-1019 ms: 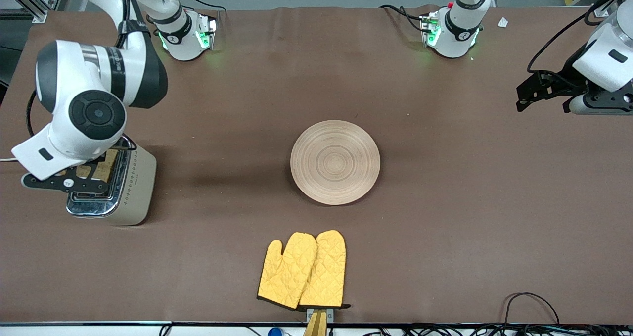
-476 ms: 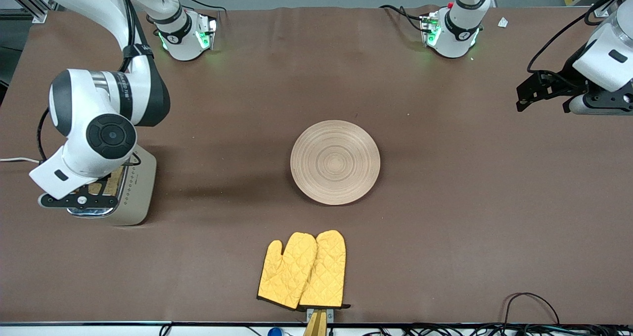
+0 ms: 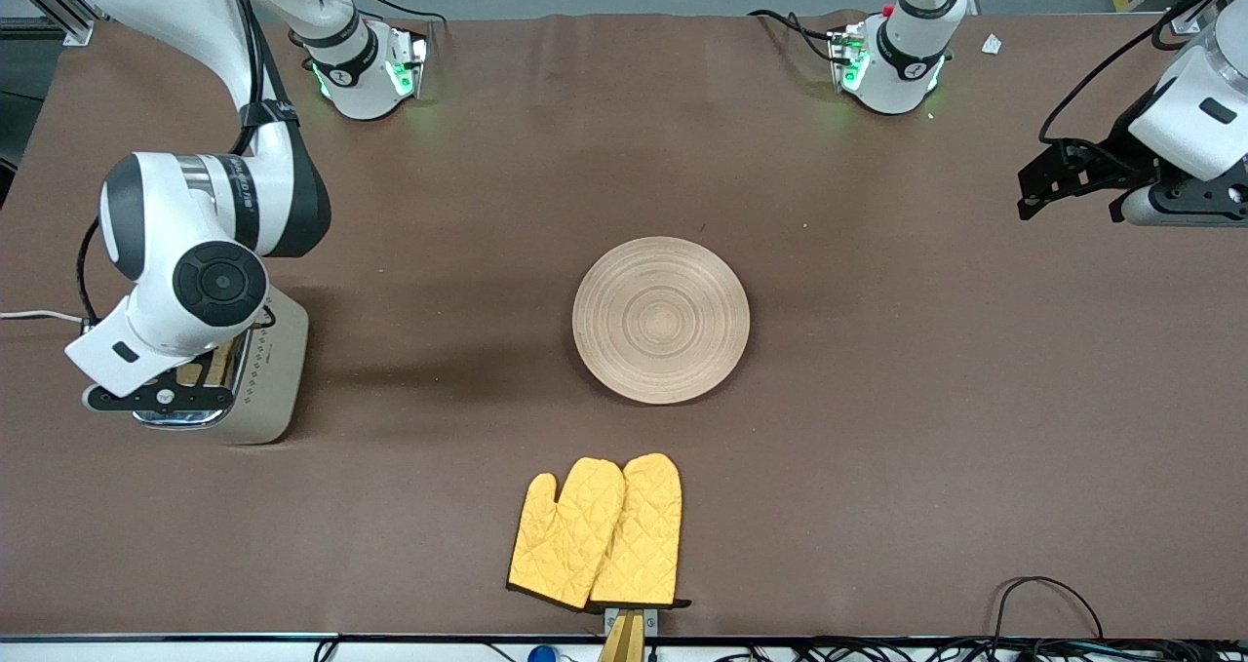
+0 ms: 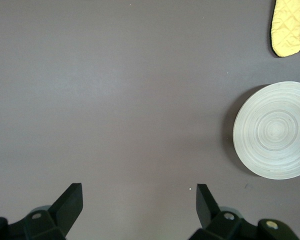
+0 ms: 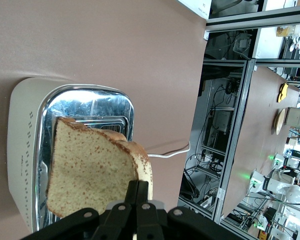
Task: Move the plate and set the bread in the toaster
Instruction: 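Lower the bread into the toaster slot with the right gripper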
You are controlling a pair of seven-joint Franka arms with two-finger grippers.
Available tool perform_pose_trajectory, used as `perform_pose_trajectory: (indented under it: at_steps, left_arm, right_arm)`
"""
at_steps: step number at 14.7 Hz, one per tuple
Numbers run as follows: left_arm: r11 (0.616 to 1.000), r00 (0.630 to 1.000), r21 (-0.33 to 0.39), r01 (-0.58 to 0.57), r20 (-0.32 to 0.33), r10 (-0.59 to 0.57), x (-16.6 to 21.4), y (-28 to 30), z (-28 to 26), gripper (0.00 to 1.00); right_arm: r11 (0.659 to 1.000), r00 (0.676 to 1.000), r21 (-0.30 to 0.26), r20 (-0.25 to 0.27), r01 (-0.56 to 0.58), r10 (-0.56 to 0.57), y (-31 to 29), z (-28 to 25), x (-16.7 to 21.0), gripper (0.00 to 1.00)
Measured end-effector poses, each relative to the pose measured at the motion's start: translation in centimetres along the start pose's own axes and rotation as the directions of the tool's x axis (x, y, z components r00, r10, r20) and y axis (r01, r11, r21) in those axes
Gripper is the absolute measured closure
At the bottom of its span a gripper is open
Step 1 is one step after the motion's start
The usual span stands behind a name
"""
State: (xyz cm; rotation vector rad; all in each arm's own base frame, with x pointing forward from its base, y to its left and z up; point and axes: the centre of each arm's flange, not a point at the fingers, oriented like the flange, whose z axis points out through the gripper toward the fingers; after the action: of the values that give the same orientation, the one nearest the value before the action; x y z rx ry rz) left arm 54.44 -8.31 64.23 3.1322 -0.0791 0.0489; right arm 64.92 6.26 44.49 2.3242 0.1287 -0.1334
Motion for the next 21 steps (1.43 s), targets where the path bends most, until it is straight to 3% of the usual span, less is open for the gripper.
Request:
perform_pose_trajectory:
  at_steps: [21]
  left_arm:
    - [1.000, 1.000, 0.001, 0.000, 0.011, 0.000, -0.2, 0.0, -0.2, 0.00]
  right_arm:
    - [1.000, 1.000, -0.016, 0.005, 0.022, -0.022, 0.3, 1.6, -1.4, 0.99]
